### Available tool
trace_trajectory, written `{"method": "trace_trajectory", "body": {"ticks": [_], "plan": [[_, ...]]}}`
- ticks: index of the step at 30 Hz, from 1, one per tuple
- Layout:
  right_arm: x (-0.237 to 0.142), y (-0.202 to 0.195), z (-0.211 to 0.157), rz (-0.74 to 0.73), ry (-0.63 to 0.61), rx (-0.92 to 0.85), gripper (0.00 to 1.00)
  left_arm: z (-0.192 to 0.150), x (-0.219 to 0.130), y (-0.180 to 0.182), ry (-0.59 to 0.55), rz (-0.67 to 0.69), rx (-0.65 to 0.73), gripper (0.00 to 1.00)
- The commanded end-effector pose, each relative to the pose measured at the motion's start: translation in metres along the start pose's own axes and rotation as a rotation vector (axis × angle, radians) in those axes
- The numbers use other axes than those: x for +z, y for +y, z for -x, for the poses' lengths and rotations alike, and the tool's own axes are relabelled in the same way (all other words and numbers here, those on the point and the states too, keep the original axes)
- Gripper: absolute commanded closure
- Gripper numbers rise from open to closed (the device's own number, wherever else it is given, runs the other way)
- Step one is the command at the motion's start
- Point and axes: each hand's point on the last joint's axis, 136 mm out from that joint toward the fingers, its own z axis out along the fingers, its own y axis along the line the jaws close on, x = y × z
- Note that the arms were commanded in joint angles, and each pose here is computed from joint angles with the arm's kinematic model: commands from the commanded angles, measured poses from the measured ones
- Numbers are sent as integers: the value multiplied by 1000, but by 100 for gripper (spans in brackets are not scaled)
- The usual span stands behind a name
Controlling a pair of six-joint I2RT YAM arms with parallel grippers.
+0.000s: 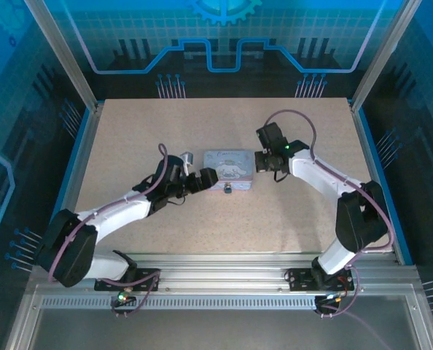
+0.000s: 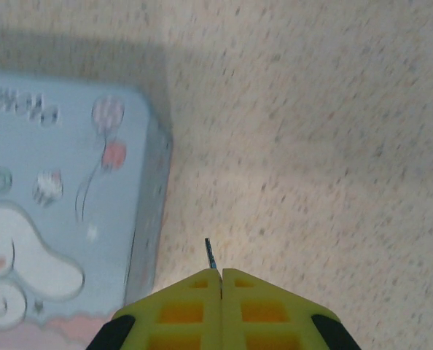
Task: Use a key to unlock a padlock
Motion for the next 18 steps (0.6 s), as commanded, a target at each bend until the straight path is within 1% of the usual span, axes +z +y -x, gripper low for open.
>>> {"method": "trace_trajectory", "body": {"ticks": [1, 4, 7, 9, 13, 15, 18], "plan": [[14, -9, 18, -26, 1, 8, 100, -12, 0, -6, -34, -48, 67, 1], [27, -9, 32, -24, -2, 16, 100, -23, 9, -9, -64, -47, 126, 1], [37, -5, 41, -19, -1, 9, 100, -30, 18, -20, -153, -71, 237, 1], [43, -3, 44, -20, 5, 7, 100, -31, 24, -26, -216, -87, 282, 1], [54, -2, 47, -18, 14, 10, 100, -34, 51, -28, -201, -74, 310, 1], [57, -1, 47, -13, 17, 14, 100, -35, 60, -27, -220, -44, 339, 1], [62, 2, 45, 2, 26, 13, 100, -34, 71, -27, -249, -35, 361, 1]]}}
